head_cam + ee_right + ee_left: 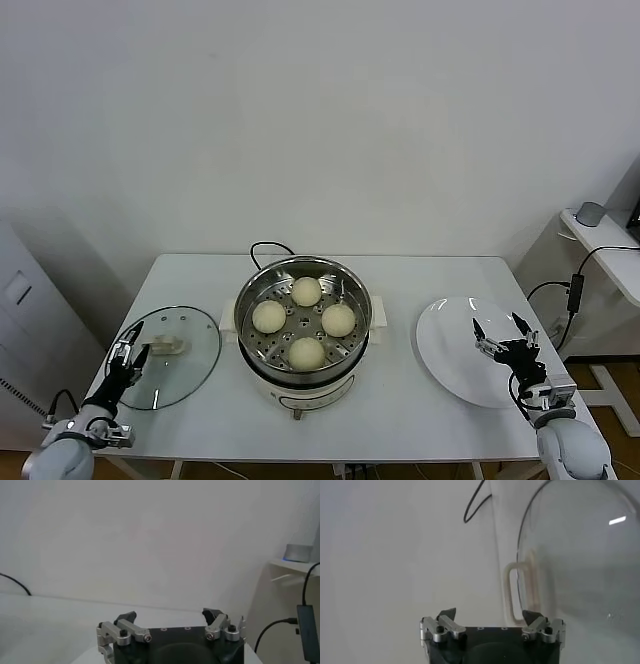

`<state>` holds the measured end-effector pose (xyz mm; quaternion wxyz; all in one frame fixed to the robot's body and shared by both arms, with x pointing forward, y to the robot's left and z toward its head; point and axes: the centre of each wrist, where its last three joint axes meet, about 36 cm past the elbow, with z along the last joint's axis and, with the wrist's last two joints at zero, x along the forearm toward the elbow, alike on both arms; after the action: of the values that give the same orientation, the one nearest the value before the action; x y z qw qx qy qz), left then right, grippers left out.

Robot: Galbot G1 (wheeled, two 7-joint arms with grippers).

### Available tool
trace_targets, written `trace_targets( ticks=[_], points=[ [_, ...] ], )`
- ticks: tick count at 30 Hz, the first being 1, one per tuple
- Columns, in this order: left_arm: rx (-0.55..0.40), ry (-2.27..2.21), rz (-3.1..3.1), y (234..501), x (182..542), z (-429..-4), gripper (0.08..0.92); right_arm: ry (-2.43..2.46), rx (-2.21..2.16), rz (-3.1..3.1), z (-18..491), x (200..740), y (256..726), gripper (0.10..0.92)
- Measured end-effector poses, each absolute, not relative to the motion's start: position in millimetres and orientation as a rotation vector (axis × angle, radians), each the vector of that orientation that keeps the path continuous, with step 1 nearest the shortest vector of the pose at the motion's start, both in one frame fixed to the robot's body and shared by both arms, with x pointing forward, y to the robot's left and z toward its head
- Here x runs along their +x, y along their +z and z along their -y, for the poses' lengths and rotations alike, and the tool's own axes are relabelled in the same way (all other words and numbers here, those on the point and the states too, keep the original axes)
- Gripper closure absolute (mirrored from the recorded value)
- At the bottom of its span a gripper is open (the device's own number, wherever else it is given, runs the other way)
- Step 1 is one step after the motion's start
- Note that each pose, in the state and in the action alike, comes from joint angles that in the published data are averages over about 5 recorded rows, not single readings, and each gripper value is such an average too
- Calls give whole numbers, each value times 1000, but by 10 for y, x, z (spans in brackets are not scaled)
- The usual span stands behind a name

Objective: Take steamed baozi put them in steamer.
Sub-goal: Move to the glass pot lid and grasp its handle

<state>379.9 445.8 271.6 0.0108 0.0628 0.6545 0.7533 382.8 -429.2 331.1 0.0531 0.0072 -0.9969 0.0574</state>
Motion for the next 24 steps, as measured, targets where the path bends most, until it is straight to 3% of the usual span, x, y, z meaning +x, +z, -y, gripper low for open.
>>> trace_targets(
  ticks=[17,24],
  points=[
    [202,2331,-2043,2678,3909,-4311,185,176,20,3026,4302,3846,3294,200],
    [203,2326,-2050,2640,3957,-4260,348,173,13,3027,4320,3832,3294,200]
  ],
)
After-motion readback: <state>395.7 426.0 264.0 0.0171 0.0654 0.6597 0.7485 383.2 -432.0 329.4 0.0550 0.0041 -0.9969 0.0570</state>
